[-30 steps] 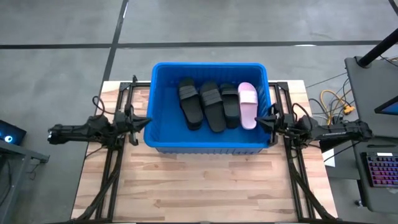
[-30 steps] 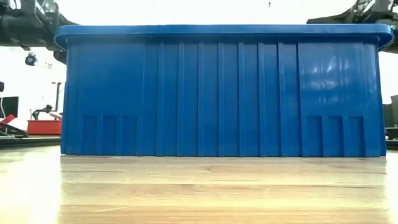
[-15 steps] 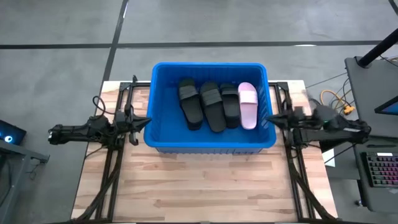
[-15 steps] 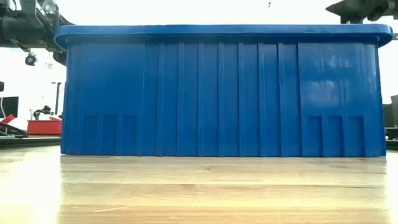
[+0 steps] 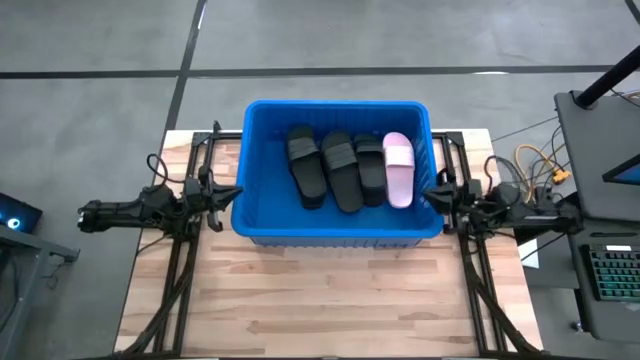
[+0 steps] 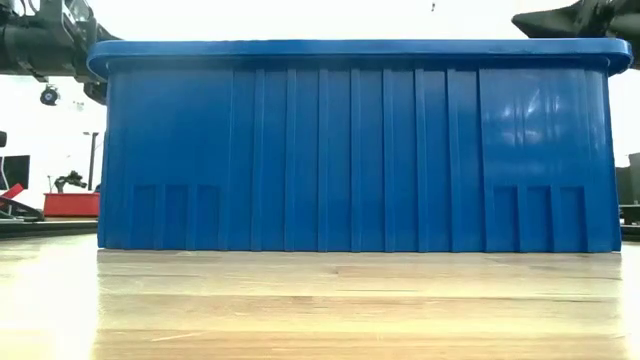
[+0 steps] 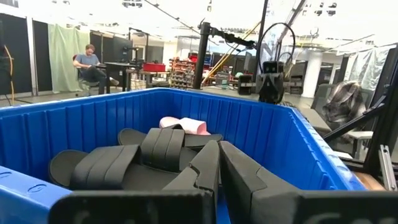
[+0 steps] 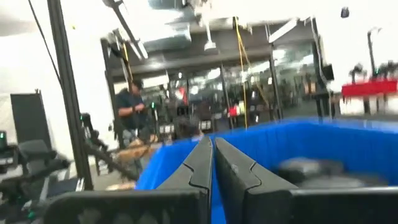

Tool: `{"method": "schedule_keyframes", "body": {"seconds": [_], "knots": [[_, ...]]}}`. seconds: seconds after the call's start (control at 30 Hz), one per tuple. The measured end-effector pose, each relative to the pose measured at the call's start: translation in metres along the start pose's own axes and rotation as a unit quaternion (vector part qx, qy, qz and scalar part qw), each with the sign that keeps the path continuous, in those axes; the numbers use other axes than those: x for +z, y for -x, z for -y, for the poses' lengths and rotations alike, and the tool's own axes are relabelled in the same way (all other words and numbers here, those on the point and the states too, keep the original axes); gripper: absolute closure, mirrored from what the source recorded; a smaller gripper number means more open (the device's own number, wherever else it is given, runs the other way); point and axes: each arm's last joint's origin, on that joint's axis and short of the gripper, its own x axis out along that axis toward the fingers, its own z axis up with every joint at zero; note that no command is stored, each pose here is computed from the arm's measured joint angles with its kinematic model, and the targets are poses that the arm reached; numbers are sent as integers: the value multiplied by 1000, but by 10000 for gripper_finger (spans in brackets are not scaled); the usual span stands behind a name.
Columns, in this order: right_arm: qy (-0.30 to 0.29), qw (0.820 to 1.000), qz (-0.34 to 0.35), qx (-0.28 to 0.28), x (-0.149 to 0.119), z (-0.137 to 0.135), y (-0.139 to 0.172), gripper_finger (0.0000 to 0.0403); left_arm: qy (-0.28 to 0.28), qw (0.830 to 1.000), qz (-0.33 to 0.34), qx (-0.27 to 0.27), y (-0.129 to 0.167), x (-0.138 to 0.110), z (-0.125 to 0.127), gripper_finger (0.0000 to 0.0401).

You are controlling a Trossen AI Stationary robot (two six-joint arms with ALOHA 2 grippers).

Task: Pick and place slides into bin
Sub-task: Return to Home Position

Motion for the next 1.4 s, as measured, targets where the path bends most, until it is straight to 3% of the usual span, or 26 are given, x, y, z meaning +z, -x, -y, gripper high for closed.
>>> {"method": "schedule_keyframes", "body": {"seconds": [0.17, 0.33, 0.53, 1.1, 1.4], "knots": [[-7, 1000, -12, 4, -20, 2, 2, 395, -3, 1000, -3, 0, 0, -1, 0, 401], [37, 999, -10, 35, -21, 0, 2, 394, -5, 1000, -7, 0, -1, -3, 0, 401], [18, 998, -42, 33, -25, 1, 2, 394, -7, 1000, -12, 0, -1, -6, 0, 401], [43, 998, -34, 23, -25, 1, 2, 394, -8, 999, -17, 34, -2, -9, -2, 401], [90, 995, -27, 25, -25, 1, 2, 394, -9, 999, -20, 34, -3, -10, -1, 401]]}}
